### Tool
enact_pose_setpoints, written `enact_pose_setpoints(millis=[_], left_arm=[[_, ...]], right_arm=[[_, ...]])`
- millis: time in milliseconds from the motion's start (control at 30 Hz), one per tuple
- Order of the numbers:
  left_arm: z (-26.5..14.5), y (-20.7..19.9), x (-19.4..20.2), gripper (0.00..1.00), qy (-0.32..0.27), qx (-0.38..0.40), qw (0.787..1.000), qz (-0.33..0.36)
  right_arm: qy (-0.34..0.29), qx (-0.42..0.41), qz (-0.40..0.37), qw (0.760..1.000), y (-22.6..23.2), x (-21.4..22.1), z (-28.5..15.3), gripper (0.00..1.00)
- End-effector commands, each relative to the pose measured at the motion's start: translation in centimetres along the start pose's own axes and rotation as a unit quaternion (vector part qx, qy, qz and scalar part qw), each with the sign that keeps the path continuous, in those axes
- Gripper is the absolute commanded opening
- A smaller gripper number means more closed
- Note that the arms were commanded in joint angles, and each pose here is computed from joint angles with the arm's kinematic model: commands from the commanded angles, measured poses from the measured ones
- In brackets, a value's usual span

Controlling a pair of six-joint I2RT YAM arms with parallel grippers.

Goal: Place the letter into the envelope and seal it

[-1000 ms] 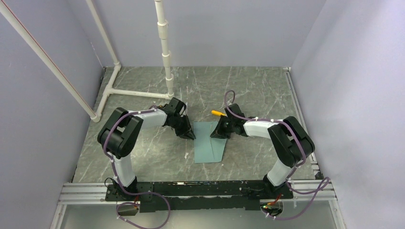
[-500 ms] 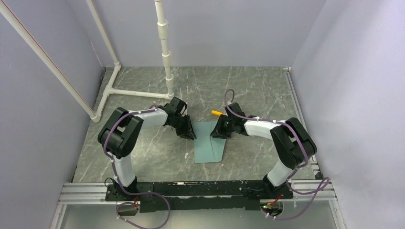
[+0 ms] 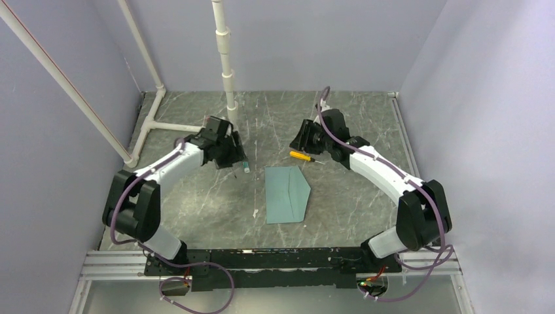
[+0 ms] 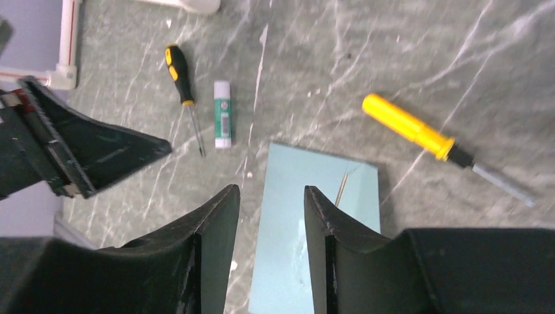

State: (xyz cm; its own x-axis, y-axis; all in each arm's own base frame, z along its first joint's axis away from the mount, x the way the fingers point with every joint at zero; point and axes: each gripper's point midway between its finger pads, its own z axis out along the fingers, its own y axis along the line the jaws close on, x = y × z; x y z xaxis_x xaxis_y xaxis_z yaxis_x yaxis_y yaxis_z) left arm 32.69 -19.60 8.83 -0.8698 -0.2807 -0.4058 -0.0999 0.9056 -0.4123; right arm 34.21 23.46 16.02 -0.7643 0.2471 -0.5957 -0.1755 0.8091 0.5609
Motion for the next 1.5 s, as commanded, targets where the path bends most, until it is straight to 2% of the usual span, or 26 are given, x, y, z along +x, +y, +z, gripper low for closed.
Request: enact_pose_setpoints(millis=[0,167,300,367,500,600,800,1167,1233,1333,1467], left_arm=[[-1.8,4.1,-4.7,0.69,-0.08,-0.059,0.993,-0.058],[-2.5,4.5,-7.5,0.76,-0.11,-0.042,0.991,-0.069],[-0.5,1.5,-6.5,0.69,-0.068,0.04,0.996,-0.046],[0.8,0.3,-5.5,0.65,-0.049,0.054,0.997,-0.032],[3.4,0.7,-4.1,0.62,-0.03,-0.044,0.998,0.02],[4.4,2.6,-3.3,0.57,-0.012,-0.124,0.992,-0.005],[6.2,2.5,-2.4,0.54,-0.005,-0.149,0.989,0.003],[7.5,2.6,1.0,0.3,0.03,-0.163,0.986,0.018],[7.5,2.8,1.2,0.22,0.032,-0.168,0.985,0.026],[6.8,3.0,1.2,0.04,0.03,-0.171,0.984,0.043],[4.1,1.2,-0.3,0.02,0.002,-0.123,0.988,0.094]], right_arm=[[-0.043,0.045,-0.056,0.997,-0.3,-3.9,0.6,0.47],[-0.049,0.079,-0.089,0.992,-0.6,-5.9,2.1,0.56],[-0.029,0.102,-0.1,0.989,-0.4,-5.5,3.5,0.56],[-0.029,0.097,-0.092,0.991,-0.2,-5.0,3.7,0.56],[-0.013,0.092,-0.075,0.993,-0.8,-3.3,4.3,0.56],[0.003,0.1,-0.073,0.992,-1.5,-2.5,4.5,0.55],[0.027,0.1,-0.074,0.992,-2.1,-1.2,4.9,0.55],[0.04,0.106,-0.067,0.991,-3.1,-0.9,4.9,0.55],[0.041,0.104,-0.065,0.992,-3.1,-0.8,4.9,0.55],[0.044,0.094,-0.059,0.993,-2.7,-0.9,4.7,0.55],[0.047,0.02,-0.082,0.995,-0.1,-1.1,4.1,0.65]])
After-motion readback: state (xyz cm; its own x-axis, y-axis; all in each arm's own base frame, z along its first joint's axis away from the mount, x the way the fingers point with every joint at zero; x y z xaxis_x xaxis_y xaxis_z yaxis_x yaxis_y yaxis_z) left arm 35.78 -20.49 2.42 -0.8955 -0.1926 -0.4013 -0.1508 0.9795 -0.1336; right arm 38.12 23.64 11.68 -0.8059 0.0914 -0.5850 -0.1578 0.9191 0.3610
